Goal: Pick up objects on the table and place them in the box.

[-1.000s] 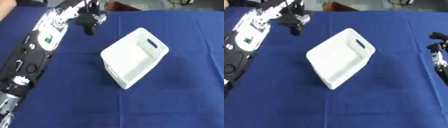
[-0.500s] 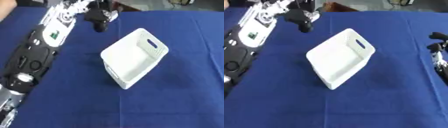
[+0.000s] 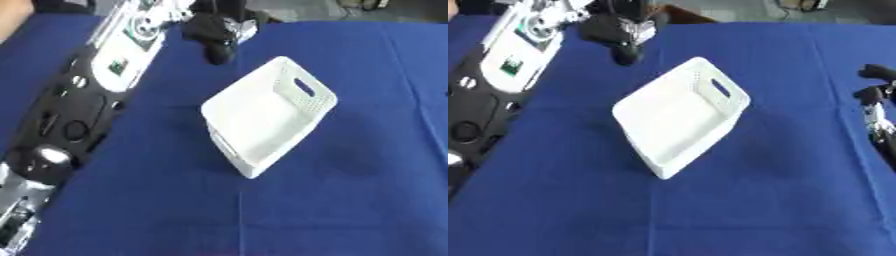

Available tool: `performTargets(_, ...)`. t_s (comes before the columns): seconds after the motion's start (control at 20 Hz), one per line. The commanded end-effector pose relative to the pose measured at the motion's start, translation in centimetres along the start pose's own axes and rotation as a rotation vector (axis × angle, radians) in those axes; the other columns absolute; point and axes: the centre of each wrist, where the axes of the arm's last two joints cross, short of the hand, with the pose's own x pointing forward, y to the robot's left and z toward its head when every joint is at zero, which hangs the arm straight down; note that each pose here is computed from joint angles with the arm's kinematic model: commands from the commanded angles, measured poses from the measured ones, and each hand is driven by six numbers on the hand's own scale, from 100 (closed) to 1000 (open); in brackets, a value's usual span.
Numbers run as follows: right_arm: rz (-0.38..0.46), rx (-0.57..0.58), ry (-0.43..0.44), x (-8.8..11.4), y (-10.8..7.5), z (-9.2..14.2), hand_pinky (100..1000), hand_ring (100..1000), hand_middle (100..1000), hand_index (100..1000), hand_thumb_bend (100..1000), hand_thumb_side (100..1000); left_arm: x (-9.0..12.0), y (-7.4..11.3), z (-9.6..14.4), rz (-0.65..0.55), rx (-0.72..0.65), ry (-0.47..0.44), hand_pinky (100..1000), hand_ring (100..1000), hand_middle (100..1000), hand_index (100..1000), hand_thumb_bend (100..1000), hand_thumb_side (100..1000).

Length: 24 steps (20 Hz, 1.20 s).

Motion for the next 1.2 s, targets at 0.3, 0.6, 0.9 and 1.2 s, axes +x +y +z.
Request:
performTargets(0.3,0.023,0.004,-0.024,0.3,-0.8,-0.4,741,634,771,890,100,869,2.3,0.5,-1.5,-0.014,-0.008,-0.085,100,116,282,404,242,607)
performTargets(0.6,0.02,0.006,-0.027,0.3,-0.8,-0.5,741,634,771,890,100,869,3.6,-0.5,-2.6,0.001,-0.04,-0.135,100,116,282,404,236,609)
performTargets(0.9,0.018,0.007,-0.03,0.4,-0.8,-0.6,742,635,771,890,100,869,4.2,-1.9,-3.2,0.023,-0.071,-0.159,100,116,281,404,231,615)
performTargets(1.2,0.017,0.007,-0.034,0.4,-0.7,-0.6,742,635,771,890,100,868,4.6,-2.9,-3.6,0.03,-0.093,-0.173,100,116,281,403,229,616)
